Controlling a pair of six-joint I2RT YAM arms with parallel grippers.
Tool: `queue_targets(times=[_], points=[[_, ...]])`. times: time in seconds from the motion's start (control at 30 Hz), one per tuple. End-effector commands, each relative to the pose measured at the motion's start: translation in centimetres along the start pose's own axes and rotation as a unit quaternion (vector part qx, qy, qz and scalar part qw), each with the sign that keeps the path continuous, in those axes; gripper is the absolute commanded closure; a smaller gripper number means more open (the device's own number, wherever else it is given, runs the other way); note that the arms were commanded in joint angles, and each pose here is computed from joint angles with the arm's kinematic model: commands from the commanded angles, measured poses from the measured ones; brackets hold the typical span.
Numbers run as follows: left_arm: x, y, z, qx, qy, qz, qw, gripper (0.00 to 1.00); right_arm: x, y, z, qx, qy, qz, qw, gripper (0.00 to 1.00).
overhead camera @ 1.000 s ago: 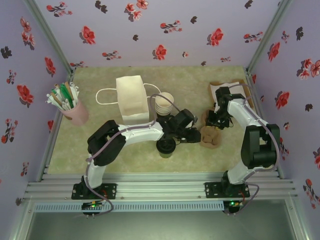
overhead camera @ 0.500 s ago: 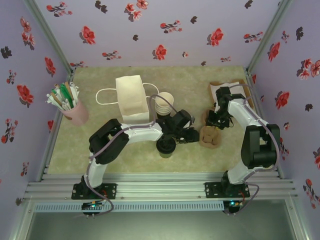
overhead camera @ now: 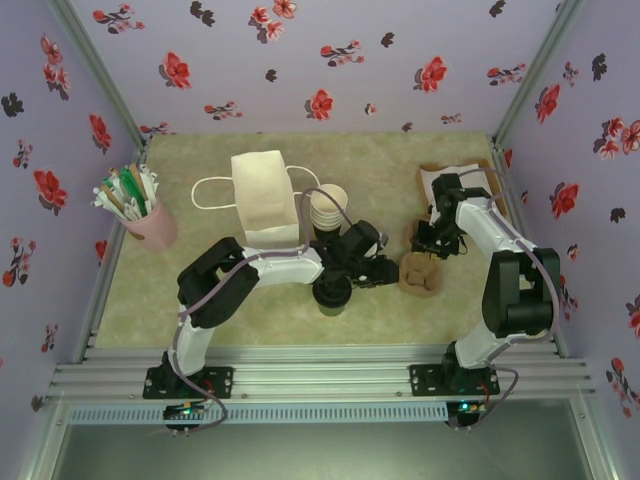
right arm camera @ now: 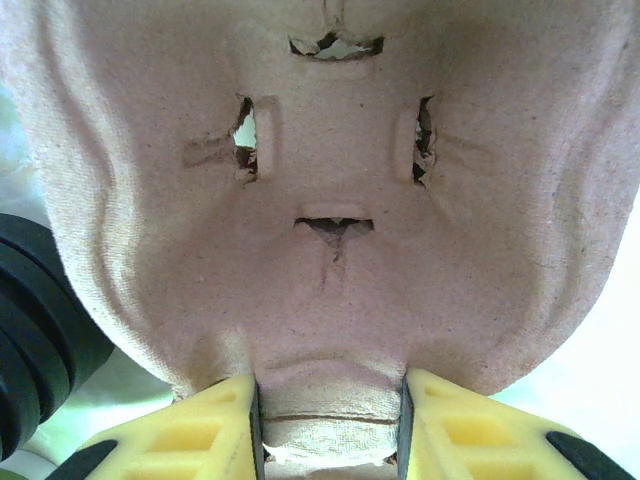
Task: Pack the takeout coffee
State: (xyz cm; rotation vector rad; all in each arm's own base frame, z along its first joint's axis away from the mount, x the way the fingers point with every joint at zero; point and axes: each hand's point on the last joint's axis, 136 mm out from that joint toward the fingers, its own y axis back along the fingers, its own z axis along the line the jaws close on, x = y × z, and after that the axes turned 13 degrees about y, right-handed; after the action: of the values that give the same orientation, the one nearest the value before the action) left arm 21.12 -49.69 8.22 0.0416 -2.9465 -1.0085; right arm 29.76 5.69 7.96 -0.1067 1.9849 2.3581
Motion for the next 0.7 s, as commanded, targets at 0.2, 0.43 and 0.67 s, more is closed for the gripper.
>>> queue_targets(times=[0.2, 0.43, 0.67], points=[[-0.41, 1.18, -1.02, 0.021, 0.007, -0.008, 1.0, 0.78, 0.66, 0.11, 0.41, -0.017, 0.004, 0.008, 1.0, 0.65], [-0.65, 1.44, -1.23, 0.023, 0.006, -0.012, 1.0, 0.79, 0.63, 0.13, 0.44, -0.018, 0.004, 0.008, 1.0, 0.65], [-0.8, 1.64, -1.44, 0.023, 0.004, -0.013, 1.0, 0.73, 0.55, 0.13, 0.5, -0.019, 0.005, 0.007, 1.0, 0.65]])
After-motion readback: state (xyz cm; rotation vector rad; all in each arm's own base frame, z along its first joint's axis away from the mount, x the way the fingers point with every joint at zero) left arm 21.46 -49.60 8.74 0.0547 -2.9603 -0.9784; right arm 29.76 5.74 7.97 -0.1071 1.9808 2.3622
